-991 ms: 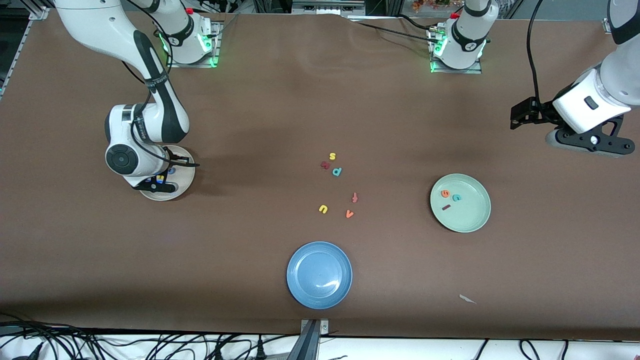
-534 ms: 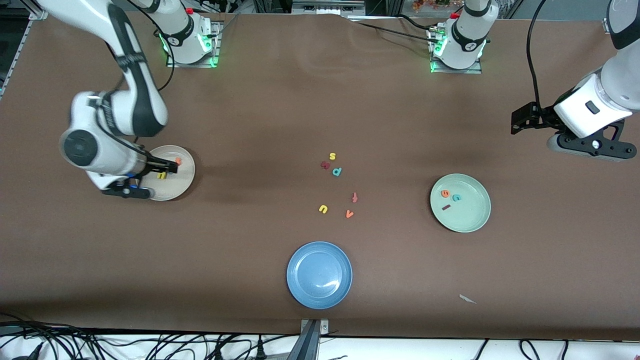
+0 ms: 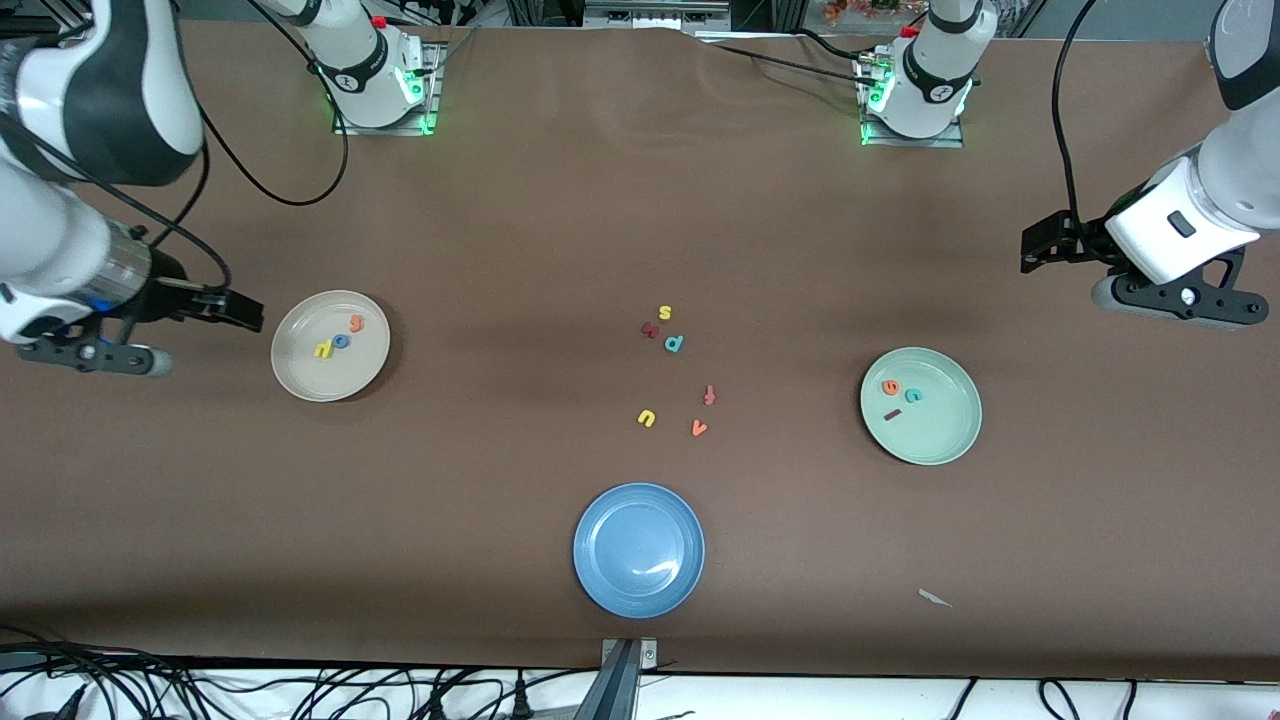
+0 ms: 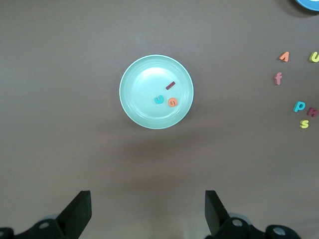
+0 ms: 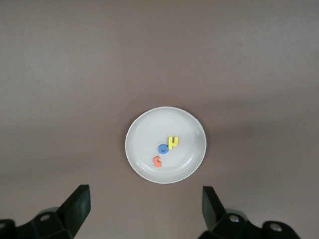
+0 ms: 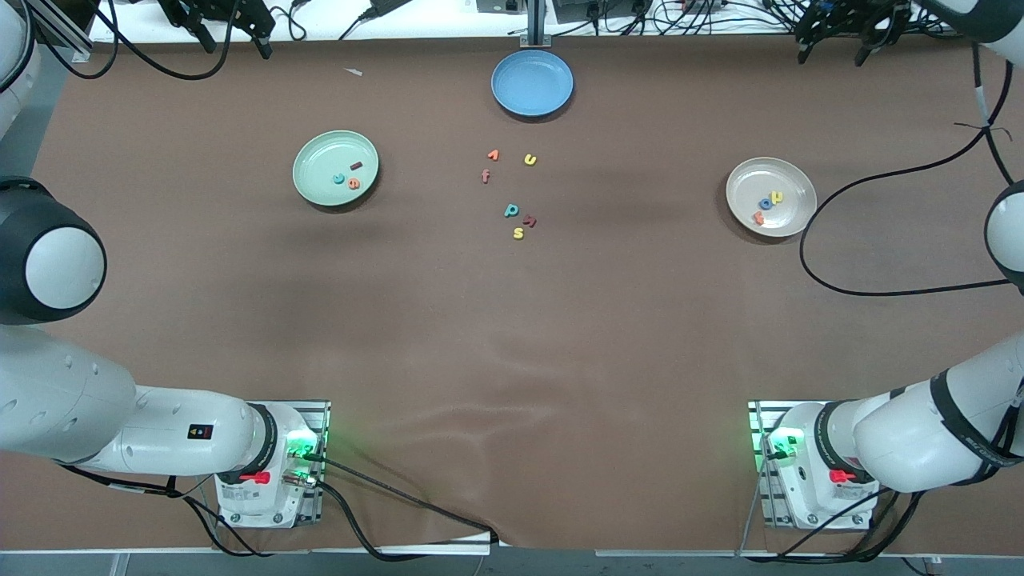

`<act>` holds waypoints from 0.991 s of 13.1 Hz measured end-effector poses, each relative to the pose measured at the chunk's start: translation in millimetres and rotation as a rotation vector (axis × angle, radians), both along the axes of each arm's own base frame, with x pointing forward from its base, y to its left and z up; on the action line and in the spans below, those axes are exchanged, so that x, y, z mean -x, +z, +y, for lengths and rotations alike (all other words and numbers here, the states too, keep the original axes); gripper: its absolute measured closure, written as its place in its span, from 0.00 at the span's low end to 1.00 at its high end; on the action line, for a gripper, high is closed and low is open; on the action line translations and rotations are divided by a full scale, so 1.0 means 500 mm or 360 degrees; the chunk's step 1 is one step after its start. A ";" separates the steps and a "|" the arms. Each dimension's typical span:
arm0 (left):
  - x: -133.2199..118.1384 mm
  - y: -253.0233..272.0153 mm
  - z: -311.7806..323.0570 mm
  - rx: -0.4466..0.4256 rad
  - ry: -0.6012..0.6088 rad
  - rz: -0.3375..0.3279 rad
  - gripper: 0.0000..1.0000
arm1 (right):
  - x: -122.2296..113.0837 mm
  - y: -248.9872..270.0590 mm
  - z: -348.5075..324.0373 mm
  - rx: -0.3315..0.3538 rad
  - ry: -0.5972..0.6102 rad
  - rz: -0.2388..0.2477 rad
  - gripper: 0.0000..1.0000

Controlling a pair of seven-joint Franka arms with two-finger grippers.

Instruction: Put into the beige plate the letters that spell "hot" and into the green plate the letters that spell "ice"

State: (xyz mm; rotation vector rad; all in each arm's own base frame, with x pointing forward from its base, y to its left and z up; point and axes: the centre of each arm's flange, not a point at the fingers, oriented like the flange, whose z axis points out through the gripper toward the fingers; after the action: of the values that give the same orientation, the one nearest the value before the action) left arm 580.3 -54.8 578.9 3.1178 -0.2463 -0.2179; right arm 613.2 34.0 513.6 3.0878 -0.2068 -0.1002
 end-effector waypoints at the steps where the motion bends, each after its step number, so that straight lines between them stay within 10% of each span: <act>1: 0.000 0.000 0.000 0.0000 0.0000 0.0000 0.00 | -0.001 0.012 -0.006 -0.0001 -0.0004 -0.0018 0.00; 13: -0.001 0.003 0.014 -0.0002 0.0022 -0.0006 0.00 | -0.011 0.048 -0.031 -0.0028 0.0031 -0.0078 0.00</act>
State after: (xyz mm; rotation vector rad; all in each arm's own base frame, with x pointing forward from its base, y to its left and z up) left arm 580.8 -47.8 580.3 3.1205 -0.2251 -0.2119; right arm 618.5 18.6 537.7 3.1112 -0.1788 -0.0258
